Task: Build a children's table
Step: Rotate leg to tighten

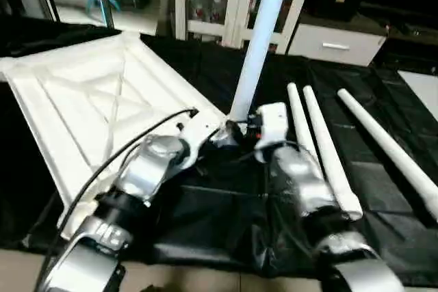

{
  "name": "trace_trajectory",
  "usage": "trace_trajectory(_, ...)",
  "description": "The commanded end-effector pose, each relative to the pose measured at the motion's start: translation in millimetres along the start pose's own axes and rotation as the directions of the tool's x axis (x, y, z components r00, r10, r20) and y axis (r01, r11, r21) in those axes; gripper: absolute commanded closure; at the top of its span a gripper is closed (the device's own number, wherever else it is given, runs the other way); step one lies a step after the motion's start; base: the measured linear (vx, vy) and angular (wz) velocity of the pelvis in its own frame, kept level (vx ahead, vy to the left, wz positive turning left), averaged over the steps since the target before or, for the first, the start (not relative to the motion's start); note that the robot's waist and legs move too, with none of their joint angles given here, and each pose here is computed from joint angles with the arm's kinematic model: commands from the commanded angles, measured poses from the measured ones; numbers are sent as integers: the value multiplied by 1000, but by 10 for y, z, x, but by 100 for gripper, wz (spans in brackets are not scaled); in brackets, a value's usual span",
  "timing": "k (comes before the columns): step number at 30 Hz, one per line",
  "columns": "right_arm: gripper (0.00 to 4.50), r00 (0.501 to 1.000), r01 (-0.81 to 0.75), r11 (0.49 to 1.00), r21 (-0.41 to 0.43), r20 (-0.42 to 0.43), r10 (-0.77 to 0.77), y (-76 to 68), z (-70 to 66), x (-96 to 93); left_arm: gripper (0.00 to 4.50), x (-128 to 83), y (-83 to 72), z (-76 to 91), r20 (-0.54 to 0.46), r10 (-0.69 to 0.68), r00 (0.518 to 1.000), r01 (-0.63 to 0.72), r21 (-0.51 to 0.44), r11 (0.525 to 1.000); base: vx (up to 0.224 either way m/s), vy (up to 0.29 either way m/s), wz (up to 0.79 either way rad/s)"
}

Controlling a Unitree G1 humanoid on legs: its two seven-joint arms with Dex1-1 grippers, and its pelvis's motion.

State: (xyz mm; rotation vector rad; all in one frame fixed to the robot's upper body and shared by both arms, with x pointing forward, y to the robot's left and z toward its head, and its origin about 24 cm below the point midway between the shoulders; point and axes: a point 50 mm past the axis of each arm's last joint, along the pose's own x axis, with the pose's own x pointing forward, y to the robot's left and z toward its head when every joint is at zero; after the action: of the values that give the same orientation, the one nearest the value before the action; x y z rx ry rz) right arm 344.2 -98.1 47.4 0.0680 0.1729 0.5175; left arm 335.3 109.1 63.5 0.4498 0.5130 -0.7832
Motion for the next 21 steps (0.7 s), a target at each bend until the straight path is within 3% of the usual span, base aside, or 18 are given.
trace_trajectory(1, 38, 997, -74, 997, 8, -7, 74, -98, 66, -91, 450, -32, -35, -111, -18, -52, 998, 52, 8, 999, 0, 0, 0)
trace_trajectory(4, 21, 958, -281, 959, -40, -69, 278, -143, 110, -230, 450, -112, -106, -196, -55, -179, 982, 181, 50, 982, 0, 0, 0)
trace_trajectory(5, 9, 924, -374, 925, -72, -114, 365, -155, 109, -301, 450, -155, -159, -227, -69, -256, 964, 261, 71, 963, 0, 0, 0)
trace_trajectory(10, 9, 833, -540, 838, -75, -187, 520, -181, 148, -440, 450, -299, -294, -299, -113, -456, 883, 467, 121, 876, 0, 0, 0)
trace_trajectory(17, 9, 748, -645, 760, -82, -273, 605, -140, 139, -475, 450, -367, -306, -359, -176, -495, 851, 517, 118, 848, 0, 0, 0)
trace_trajectory(18, 9, 712, -679, 729, -85, -314, 628, -115, 109, -481, 450, -379, -302, -361, -181, -495, 850, 518, 119, 847, 0, 0, 0)
trace_trajectory(21, 9, 698, -693, 715, -94, -337, 632, -107, 90, -482, 450, -386, -299, -359, -181, -496, 849, 520, 120, 846, 0, 0, 0)
